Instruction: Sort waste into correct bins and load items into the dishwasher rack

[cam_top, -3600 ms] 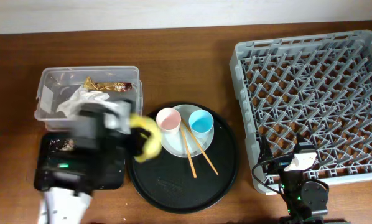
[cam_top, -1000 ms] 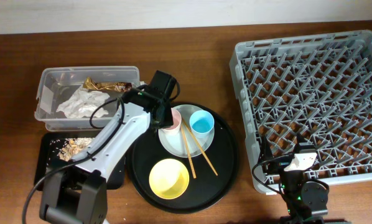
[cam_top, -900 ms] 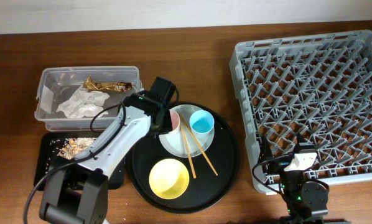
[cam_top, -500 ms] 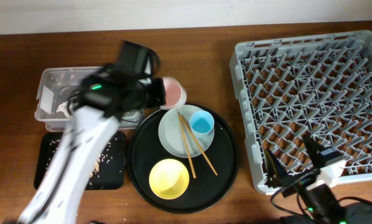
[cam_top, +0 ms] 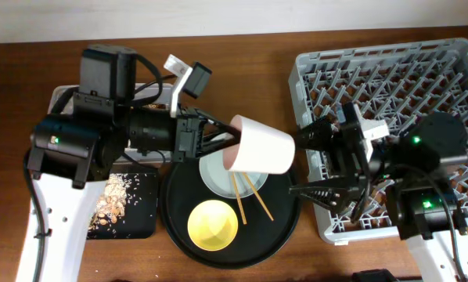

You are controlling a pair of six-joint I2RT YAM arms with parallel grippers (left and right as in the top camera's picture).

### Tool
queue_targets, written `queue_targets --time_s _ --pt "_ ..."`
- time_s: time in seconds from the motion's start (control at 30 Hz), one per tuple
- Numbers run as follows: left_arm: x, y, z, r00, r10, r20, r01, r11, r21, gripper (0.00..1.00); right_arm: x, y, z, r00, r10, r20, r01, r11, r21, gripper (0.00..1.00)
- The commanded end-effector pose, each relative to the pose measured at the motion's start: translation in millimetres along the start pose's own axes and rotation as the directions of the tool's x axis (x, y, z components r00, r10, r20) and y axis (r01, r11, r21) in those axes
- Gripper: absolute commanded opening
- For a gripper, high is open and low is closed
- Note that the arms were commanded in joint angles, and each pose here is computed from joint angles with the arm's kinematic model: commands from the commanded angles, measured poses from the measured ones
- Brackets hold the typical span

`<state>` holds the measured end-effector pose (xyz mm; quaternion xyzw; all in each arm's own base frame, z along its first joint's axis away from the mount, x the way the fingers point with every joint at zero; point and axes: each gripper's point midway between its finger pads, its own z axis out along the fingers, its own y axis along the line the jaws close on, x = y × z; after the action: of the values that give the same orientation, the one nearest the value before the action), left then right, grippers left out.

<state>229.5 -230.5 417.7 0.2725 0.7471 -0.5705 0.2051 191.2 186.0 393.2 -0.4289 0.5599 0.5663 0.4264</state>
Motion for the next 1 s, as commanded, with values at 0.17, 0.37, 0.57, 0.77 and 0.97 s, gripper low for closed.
queue_targets --time_s 0.17,0.37,0.57,0.77,0.97 --pt "9 -14 17 0.997 0.056 -0.051 -0.054 0.998 0.036 0.00 -23 18 1 0.999 0.033 0.004 -0.033 0.999 -0.028 0.99" --pt "9 -14 17 0.997 0.055 -0.051 -0.054 0.998 0.036 0.00 -19 9 23 0.999 0.052 0.014 -0.050 0.997 -0.064 1.00" --pt "14 17 15 0.998 0.003 -0.060 -0.012 0.990 -0.139 0.08 -29 -17 24 0.998 -0.012 0.068 0.013 1.000 -0.005 0.71" --pt "-2 19 15 0.997 0.075 -0.018 -0.077 0.984 -0.158 0.00 -20 -17 17 1.000 0.015 0.026 -0.014 0.999 -0.034 0.76" --pt "21 122 -26 0.995 -0.105 -0.001 0.075 0.718 -0.692 0.00 -2 -67 -27 0.967 0.249 0.056 -0.254 0.963 0.096 0.76"
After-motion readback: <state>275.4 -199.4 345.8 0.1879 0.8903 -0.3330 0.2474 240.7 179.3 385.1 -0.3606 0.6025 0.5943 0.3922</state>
